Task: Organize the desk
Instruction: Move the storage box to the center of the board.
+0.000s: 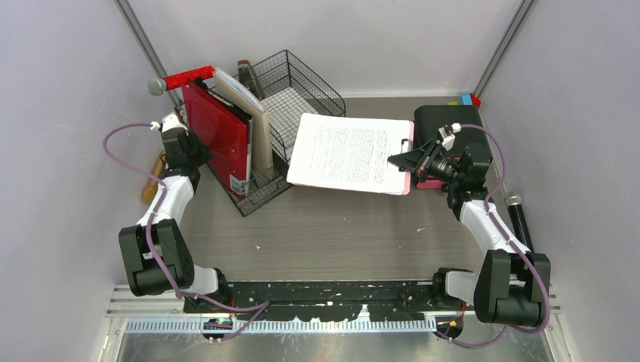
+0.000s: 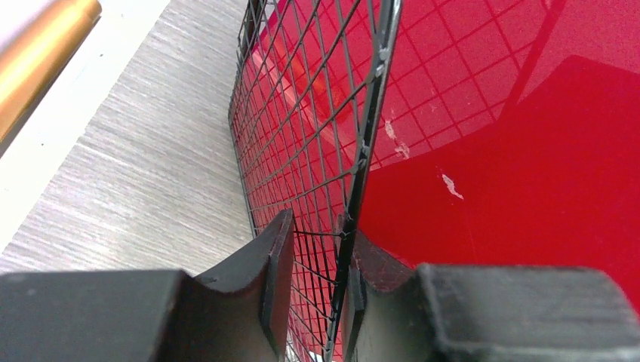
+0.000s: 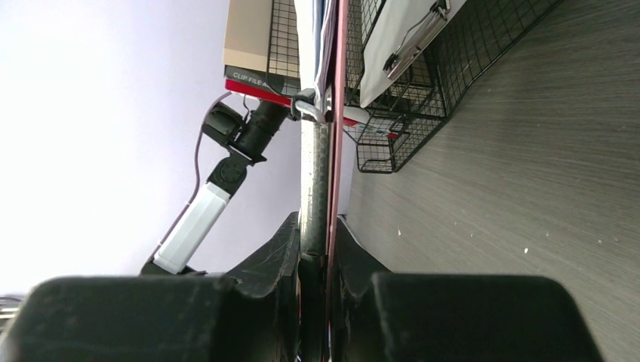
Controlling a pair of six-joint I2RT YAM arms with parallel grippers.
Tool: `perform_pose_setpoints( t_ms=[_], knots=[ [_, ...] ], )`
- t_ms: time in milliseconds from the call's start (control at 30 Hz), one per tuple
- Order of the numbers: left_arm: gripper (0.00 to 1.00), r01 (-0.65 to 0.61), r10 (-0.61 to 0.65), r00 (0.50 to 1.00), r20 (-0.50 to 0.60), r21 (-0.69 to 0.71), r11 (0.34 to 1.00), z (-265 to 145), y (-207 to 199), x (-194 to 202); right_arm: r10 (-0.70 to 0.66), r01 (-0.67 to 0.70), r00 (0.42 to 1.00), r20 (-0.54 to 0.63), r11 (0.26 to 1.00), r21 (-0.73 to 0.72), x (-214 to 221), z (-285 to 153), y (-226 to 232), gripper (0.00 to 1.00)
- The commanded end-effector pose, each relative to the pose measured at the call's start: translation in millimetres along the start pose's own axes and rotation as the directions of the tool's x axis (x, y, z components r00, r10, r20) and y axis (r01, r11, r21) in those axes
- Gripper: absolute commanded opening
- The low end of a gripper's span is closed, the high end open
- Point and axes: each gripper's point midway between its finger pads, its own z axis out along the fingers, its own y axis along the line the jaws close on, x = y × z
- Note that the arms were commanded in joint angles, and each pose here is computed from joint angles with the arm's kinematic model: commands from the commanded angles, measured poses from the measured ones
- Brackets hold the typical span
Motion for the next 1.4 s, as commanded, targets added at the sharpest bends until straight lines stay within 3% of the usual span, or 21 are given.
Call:
perform_pose_setpoints(
  t_ms=[0,233,467,600,967,1367],
  knots=[
    [0.17,0.128,-0.132,0.985,-0.113,-0.038,0.991,-16.1,5.8,30.6,-0.048,0.046,0.999,-0.012,0.993,-0.107,2.6,-17.9,33.4,0.00],
    [0.23,0.145,-0.149,0.981,-0.121,-0.037,0.989,-27.2,4.8,32.6,-0.047,0.042,0.998,-0.039,0.992,-0.119,7.9,-43.2,46.1,0.00],
    [0.49,0.137,-0.140,0.982,-0.125,-0.027,0.990,-32.0,2.5,30.9,-0.063,0.057,0.992,-0.110,0.997,-0.055,22.0,-49.2,33.8,0.00],
    [0.57,0.134,-0.137,0.982,-0.130,-0.028,0.991,-30.6,2.9,31.8,-0.064,0.052,0.985,-0.163,0.996,-0.078,30.0,-54.1,42.1,0.00],
    [0.60,0.120,-0.122,0.985,-0.121,-0.027,0.992,-29.6,4.1,30.8,-0.040,0.042,0.986,-0.163,0.999,0.006,26.4,-53.0,19.9,0.00],
    [0.60,0.115,-0.118,0.985,-0.126,-0.029,0.993,-28.3,5.4,33.6,-0.039,0.037,0.990,-0.135,0.999,-0.018,10.1,-46.2,21.1,0.00]
  ],
)
